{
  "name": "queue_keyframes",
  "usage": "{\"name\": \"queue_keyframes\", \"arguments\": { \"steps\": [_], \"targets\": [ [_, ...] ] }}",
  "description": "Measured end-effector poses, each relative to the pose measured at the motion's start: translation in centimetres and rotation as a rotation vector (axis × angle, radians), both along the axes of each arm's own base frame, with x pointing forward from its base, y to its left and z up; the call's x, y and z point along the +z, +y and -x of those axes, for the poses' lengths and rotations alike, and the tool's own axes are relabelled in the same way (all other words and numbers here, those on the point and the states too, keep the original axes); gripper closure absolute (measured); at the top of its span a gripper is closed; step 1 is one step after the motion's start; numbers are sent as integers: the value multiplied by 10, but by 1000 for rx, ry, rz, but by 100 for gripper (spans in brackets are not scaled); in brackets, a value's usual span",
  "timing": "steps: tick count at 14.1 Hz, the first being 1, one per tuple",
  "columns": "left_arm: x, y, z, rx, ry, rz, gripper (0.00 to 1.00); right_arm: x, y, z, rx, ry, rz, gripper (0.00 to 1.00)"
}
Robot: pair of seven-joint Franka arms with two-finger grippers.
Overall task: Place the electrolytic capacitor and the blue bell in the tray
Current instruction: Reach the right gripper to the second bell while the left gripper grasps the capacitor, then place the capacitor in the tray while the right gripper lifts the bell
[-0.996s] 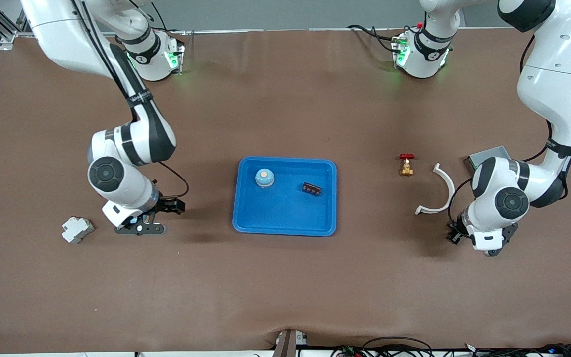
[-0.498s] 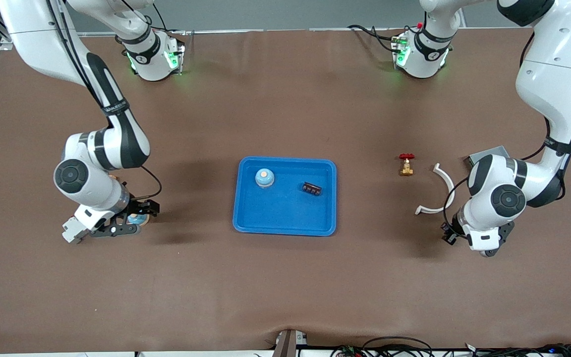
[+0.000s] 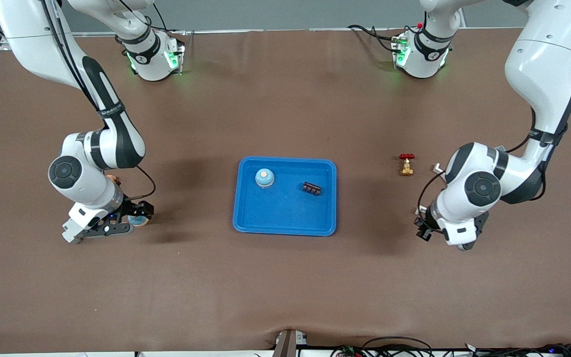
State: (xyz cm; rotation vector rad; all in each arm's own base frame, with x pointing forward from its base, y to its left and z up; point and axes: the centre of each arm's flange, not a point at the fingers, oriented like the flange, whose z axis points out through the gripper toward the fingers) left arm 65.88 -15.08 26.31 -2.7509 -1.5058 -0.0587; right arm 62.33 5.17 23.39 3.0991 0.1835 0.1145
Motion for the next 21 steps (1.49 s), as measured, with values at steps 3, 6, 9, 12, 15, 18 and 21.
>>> {"name": "queue_keyframes", "arguments": {
  "steps": [3,6,9,12,15,18,21],
  "targets": [
    [16,-55,9,85,-20,37,65,-15,-5,5,16,-6,0,0],
    [25,-119,23,152,-36,64,65,-33,-25,4,38,-15,2,0],
    [18,-170,39,195,-23,83,65,-45,-37,4,42,-20,3,0],
    [6,-211,47,238,-7,109,65,-57,-38,7,43,-34,1,0],
    [-9,-245,58,261,6,121,65,-60,-36,8,45,-40,-1,0],
    [-27,-267,65,300,-25,117,65,-60,-34,9,47,-32,-3,6],
    [-49,-290,74,322,-67,102,65,-52,-23,8,10,5,-8,33]
  ]
}}
